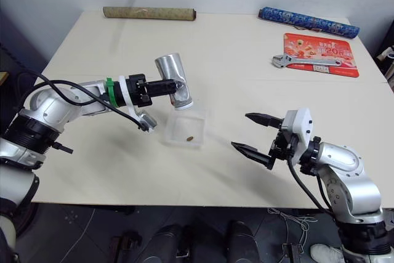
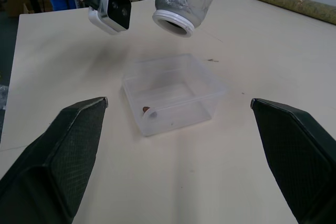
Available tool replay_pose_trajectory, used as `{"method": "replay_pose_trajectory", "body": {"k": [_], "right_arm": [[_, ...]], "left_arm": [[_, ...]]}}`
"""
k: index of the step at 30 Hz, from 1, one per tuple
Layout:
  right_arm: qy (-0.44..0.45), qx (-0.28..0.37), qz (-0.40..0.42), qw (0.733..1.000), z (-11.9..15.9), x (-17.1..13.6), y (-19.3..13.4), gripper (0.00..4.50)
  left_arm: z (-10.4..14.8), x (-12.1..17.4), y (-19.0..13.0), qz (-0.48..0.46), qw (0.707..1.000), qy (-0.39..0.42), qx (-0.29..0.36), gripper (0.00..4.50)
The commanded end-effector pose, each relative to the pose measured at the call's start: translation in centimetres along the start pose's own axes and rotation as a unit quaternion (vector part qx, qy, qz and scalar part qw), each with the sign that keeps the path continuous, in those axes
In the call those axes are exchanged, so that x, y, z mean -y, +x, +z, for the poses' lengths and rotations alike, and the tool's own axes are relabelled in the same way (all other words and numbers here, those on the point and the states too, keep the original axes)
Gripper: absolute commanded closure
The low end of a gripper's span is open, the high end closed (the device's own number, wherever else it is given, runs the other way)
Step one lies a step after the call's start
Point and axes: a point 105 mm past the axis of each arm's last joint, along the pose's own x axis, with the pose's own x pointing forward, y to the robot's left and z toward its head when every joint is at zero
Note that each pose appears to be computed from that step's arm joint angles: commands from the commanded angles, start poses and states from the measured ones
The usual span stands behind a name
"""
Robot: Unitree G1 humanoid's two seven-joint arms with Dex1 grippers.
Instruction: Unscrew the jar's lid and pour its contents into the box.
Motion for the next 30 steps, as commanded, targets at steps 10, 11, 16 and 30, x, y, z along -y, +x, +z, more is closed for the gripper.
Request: {"method": "replay_pose_trajectory", "body": {"k": [10,11,16,30], "right_arm": [[0.004,0.031,-0.016,0.999,0.3,0.5,-0.4,0.02],[0.003,0.034,-0.016,0.999,0.3,0.5,-0.5,0.02],[-0.010,0.060,0.003,0.998,0.3,0.3,-0.5,0.02],[-0.091,0.132,0.022,0.987,1.3,-0.2,0.5,0.02]], "left_arm": [[-3.0,0.8,-3.2,0.038,0.848,-0.493,-0.187,2.13],[-3.1,1.3,-3.7,0.036,0.803,-0.558,-0.205,2.13],[-4.0,3.1,-7.0,0.067,0.621,-0.731,-0.274,2.13],[1.4,9.4,-22.9,0.266,0.239,-0.809,-0.466,2.13]]}}
